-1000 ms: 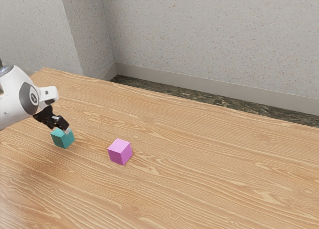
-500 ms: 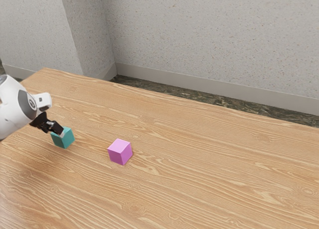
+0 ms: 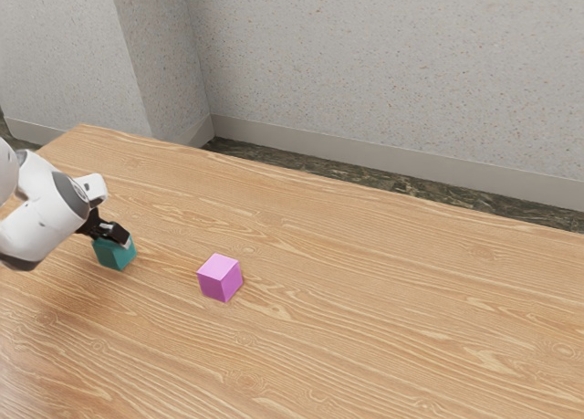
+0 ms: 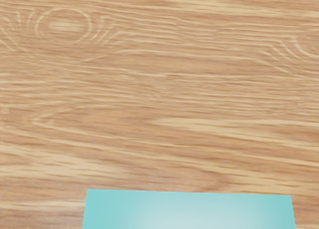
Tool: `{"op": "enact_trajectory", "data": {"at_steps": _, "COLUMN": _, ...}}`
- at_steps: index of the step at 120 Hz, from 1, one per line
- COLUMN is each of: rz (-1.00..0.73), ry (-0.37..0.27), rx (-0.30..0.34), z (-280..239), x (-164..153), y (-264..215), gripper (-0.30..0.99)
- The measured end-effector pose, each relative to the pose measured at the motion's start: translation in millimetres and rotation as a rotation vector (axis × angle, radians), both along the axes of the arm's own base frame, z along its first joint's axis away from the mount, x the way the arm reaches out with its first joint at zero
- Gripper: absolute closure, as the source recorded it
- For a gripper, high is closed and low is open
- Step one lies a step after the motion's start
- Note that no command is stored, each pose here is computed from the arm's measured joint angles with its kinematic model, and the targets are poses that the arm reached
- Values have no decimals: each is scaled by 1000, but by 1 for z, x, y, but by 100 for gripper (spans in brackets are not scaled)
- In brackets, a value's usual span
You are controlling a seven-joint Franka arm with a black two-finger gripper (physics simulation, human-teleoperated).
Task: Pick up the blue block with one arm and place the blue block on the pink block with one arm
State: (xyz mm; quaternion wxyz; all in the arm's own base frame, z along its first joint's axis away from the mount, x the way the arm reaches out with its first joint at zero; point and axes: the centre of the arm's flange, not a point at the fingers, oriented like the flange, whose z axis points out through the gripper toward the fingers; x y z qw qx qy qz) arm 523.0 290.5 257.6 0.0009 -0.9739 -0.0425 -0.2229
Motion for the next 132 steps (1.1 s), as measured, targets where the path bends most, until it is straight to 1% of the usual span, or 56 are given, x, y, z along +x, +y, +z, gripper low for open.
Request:
{"op": "enact_trajectory", "data": {"at_steps": 18, "rz": -10, "ry": -15, "rx": 17, "z": 2, "x": -1, "y": 3, "gripper": 13}}
{"op": "enact_trajectory", "data": {"at_steps": 42, "rz": -36, "ry": -22, "rx": 37, "z": 5, "x": -3, "y": 5, "gripper": 22}}
{"op": "enact_trajectory", "data": {"at_steps": 90, "rz": -92, "ry": -26, "rx": 48, "z": 11, "x": -1, "y": 1, "gripper": 33}}
{"op": "enact_trajectory", "data": {"at_steps": 102, "rz": -107, "ry": -43, "rx": 59, "z": 22, "x": 2, "y": -3, "gripper": 35}}
{"op": "enact_trajectory", "data": {"at_steps": 120, "rz": -159, "ry": -92, "rx": 75, "z": 57, "x": 8, "y": -32, "gripper": 37}}
{"op": "enact_trajectory", "data": {"at_steps": 132, "rz": -197, "ry": -123, "rx": 73, "z": 82, "x": 0, "y": -62, "gripper": 37}}
